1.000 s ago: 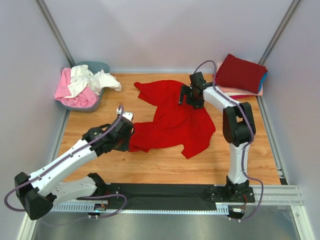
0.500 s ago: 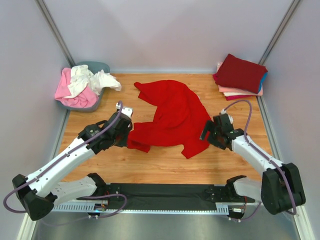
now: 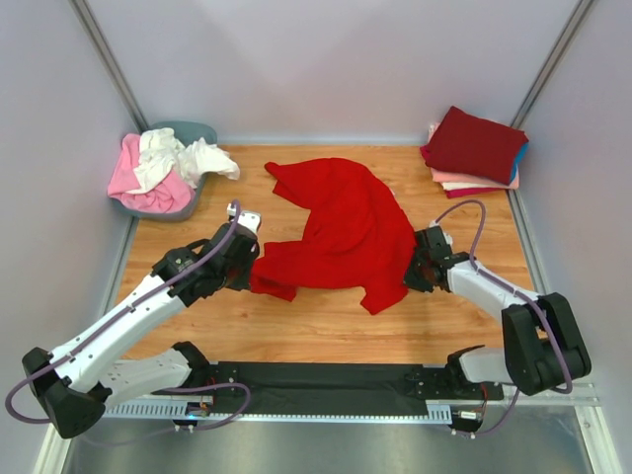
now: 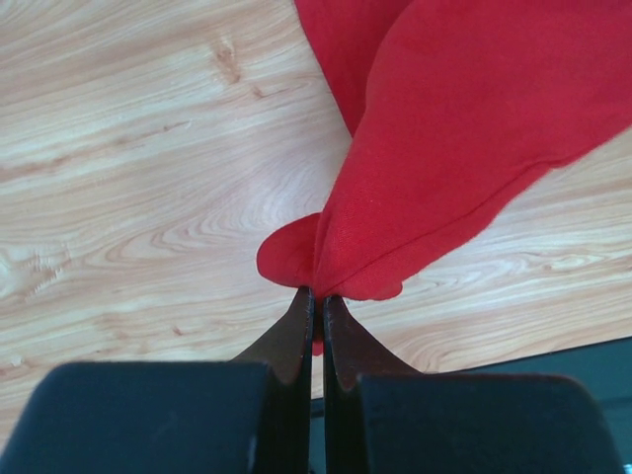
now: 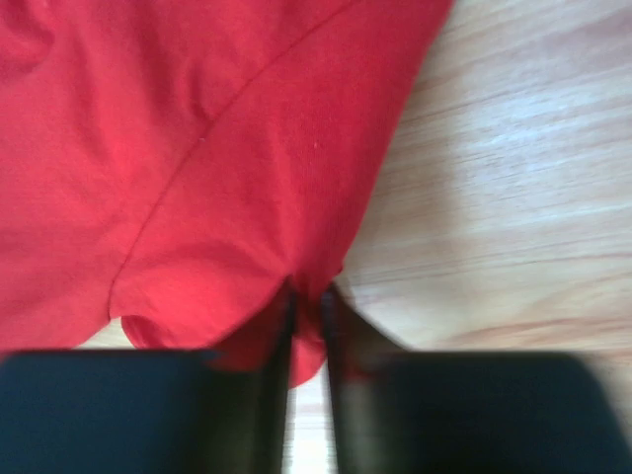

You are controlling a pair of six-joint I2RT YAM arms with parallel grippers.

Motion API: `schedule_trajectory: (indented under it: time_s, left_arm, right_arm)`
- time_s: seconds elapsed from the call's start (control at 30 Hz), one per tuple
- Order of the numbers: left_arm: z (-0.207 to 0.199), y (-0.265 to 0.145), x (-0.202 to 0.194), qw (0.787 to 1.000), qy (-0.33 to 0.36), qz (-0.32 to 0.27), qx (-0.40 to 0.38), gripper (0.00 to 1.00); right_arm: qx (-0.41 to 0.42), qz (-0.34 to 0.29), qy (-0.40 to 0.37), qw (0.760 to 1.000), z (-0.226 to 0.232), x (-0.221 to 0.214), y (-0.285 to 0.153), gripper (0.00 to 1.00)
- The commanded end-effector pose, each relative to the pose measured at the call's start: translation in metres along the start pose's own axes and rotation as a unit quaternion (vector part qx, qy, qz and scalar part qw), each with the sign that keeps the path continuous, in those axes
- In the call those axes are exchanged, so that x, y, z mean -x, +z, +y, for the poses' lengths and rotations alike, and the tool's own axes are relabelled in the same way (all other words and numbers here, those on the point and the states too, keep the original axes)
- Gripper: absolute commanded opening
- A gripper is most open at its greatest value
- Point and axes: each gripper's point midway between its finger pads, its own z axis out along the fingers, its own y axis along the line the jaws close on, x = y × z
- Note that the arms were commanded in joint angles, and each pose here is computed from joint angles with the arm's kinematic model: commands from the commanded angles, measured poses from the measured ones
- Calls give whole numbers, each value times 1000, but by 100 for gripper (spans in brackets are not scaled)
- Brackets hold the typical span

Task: Fold and stack the t-shirts
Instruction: Flatten the tshirt out

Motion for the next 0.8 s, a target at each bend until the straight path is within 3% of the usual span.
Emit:
schedule_trajectory:
  time_s: [0.0, 0.03, 0.1, 0.13, 0.23, 0.37, 0.4, 0.43, 0.5, 0.53, 0.63, 0.77]
  left_arm:
    - [4, -1, 6, 1000, 2, -16, 6, 0]
    - [4, -1, 6, 1000, 3, -17, 5, 0]
    - [4, 0, 7, 1000, 2, -16, 4, 0]
    - [4, 0, 6, 1000, 2, -15, 3, 0]
    - [2, 0, 5, 1000, 2, -13, -4, 0]
    - [2, 2, 4, 1000, 3, -9, -3, 0]
    - [3, 2, 3, 1000, 3, -8, -1, 0]
    - [4, 3, 3, 1000, 3, -7, 2, 0]
    - [5, 2, 3, 1000, 1, -8, 3, 0]
    - [5, 2, 3, 1000, 1, -7, 4, 0]
    - [5, 2, 3, 1000, 0, -8, 4, 0]
    - [2, 5, 1, 1000, 4, 0, 0, 0]
  right_arm:
    - [5, -44, -15, 999, 17, 33, -11, 2]
    - [-14, -41, -32, 999, 13, 34, -19, 0]
    - [7, -96, -58, 994, 47, 72, -54, 0]
    - [7, -93, -71, 993, 55, 77, -68, 0]
    - [23, -56, -139, 988, 115, 93, -76, 0]
    - [48, 29, -232, 971, 189, 102, -37, 1]
    - [54, 56, -243, 967, 198, 98, -27, 7]
    - [13, 110, -258, 960, 185, 82, -2, 35]
    - [-20, 68, -275, 959, 190, 104, -6, 59]
    - [-17, 42, -273, 961, 192, 112, -14, 84]
    - [-15, 3, -254, 967, 180, 121, -27, 100]
    - [4, -26, -221, 975, 166, 127, -36, 99]
